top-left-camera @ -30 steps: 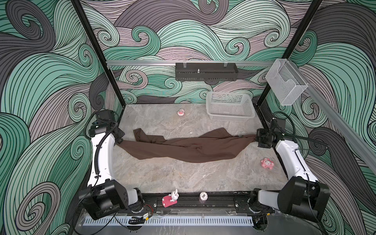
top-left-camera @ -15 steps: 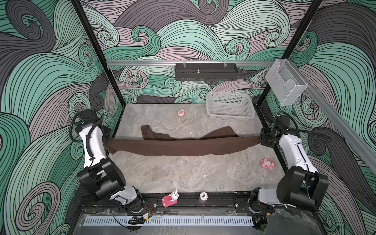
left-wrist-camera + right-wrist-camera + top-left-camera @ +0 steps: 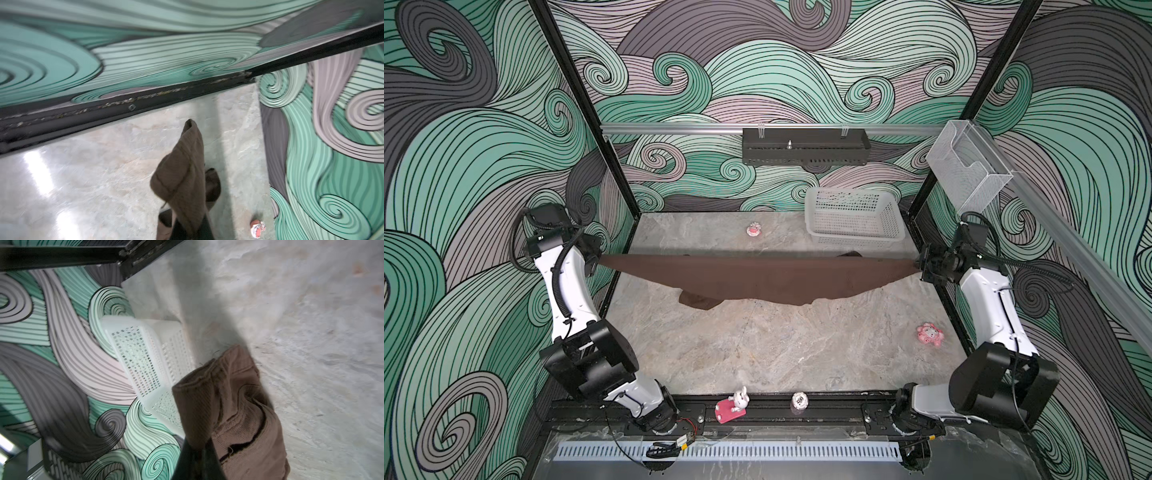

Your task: Fold and stack the trousers

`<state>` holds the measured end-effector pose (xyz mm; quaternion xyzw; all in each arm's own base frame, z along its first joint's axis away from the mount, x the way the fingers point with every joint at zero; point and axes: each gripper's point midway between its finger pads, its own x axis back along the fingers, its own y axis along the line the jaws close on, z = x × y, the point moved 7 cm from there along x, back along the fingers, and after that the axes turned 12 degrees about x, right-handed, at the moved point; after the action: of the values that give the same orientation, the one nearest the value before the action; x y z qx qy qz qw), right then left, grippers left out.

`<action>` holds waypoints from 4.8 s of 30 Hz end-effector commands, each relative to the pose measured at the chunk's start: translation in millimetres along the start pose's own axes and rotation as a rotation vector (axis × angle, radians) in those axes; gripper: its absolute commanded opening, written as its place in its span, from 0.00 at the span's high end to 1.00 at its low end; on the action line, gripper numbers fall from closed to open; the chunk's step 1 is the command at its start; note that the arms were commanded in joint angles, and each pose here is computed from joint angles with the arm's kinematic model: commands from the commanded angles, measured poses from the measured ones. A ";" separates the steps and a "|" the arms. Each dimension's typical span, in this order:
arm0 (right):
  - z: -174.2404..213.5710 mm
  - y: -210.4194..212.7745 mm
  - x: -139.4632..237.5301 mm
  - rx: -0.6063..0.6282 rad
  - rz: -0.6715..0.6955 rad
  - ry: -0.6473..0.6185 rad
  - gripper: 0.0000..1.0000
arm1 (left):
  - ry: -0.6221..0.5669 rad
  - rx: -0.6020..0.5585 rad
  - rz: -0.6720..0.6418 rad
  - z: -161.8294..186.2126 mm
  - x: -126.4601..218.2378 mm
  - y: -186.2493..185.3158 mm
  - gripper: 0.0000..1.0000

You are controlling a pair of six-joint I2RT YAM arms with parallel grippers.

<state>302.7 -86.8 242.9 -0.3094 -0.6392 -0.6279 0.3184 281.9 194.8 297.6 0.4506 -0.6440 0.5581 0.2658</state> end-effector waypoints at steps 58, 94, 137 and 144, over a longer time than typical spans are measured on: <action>95.9 -3.7 -6.0 0.570 0.124 0.067 0.31 | 0.212 -0.121 -0.069 71.3 -65.3 17.1 0.28; 177.0 25.0 -147.9 1.064 0.159 0.339 0.33 | 0.562 -0.477 -0.277 213.6 -131.0 38.7 0.28; 148.7 0.2 -150.0 1.001 0.271 0.346 0.34 | 0.488 -0.757 0.028 379.1 -35.1 -124.0 0.94; 150.5 4.4 -146.4 0.993 0.247 0.353 0.34 | 0.505 -0.779 0.032 385.7 -46.1 -136.6 0.54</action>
<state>393.3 65.3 117.2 -0.0842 -0.7528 -0.2430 0.6059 497.4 -171.7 210.5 0.1445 -0.7283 0.3793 0.5520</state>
